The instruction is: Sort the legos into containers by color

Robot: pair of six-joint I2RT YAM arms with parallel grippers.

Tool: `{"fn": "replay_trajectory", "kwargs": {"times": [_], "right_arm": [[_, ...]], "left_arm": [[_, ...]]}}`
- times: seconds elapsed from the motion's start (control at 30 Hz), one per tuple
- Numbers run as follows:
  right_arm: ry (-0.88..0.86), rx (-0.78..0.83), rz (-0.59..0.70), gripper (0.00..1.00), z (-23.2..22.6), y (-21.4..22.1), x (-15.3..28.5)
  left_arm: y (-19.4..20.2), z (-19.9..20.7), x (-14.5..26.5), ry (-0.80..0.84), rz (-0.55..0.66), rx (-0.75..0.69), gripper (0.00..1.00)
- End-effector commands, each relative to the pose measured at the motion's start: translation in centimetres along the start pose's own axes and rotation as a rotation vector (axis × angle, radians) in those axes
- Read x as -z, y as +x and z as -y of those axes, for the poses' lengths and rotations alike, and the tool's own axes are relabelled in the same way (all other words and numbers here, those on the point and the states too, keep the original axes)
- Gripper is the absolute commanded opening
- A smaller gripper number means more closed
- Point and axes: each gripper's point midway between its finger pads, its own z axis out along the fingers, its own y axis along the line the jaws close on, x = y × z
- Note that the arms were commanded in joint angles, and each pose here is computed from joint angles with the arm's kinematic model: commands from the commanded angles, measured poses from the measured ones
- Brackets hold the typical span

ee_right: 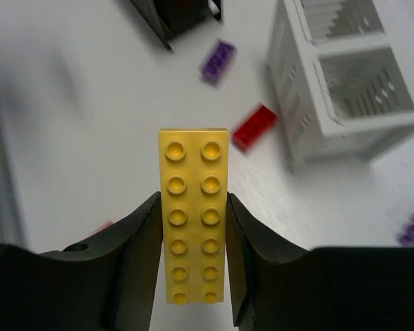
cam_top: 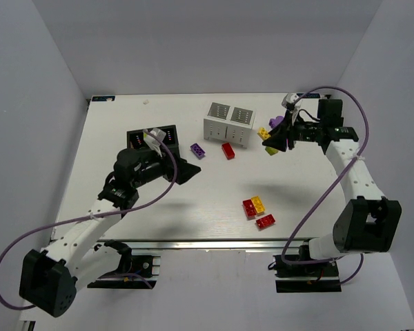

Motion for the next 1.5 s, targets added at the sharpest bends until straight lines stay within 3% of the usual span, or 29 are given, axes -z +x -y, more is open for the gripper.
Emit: {"fn": "replay_trajectory", "kwargs": {"times": [0.0,0.03,0.07,0.17,0.23,0.27,0.3,0.37,0.53,0.8,1.47], "right_arm": [[-0.231,-0.369,0.255,0.0,-4.0,-7.1,-0.5],[-0.229,-0.308,0.309,0.0,-3.5,-7.9,-0.7],[-0.268,-0.443,0.307,0.0,-4.1,-8.4,-0.6],[-0.325,-0.549,0.345,0.0,-4.9,-9.8,-0.7],[-0.377,-0.575,0.382,0.0,-6.4,-10.5,-0.9],[-0.392,-0.503,0.438,0.0,-6.7,-10.8,-0.8],[-0.455,-0.655,0.428,0.0,-7.6,-11.5,-0.4],[-0.524,-0.712,0.457,0.0,-7.9,-12.0,-0.7],[-0.558,-0.675,0.47,0.0,-8.6,-12.6,-0.7],[-0.561,-0.609,0.485,0.0,-9.9,-13.2,-0.3],[-0.545,-0.479,0.465,0.0,-10.7,-12.3,-0.8]], "left_arm": [[-2.9,4.4,-1.1,0.237,0.116,0.059,0.98],[-3.5,4.5,-1.5,0.247,0.125,0.058,0.98],[-3.4,5.1,-2.0,0.265,0.119,0.069,0.98],[-3.5,6.2,-3.8,0.307,0.108,0.084,0.98],[-3.5,6.5,-4.9,0.318,0.117,0.085,0.98],[-3.7,6.9,-5.2,0.325,0.124,0.084,0.98],[-3.6,7.6,-5.6,0.346,0.13,0.076,0.98],[-3.0,7.6,-6.6,0.344,0.128,0.079,0.98],[-2.5,9.5,-9.3,0.371,0.111,0.065,0.98],[-2.5,9.1,-12.6,0.299,0.114,0.067,0.98],[-4.5,12.8,-13.2,0.491,0.15,0.182,0.98]]}}
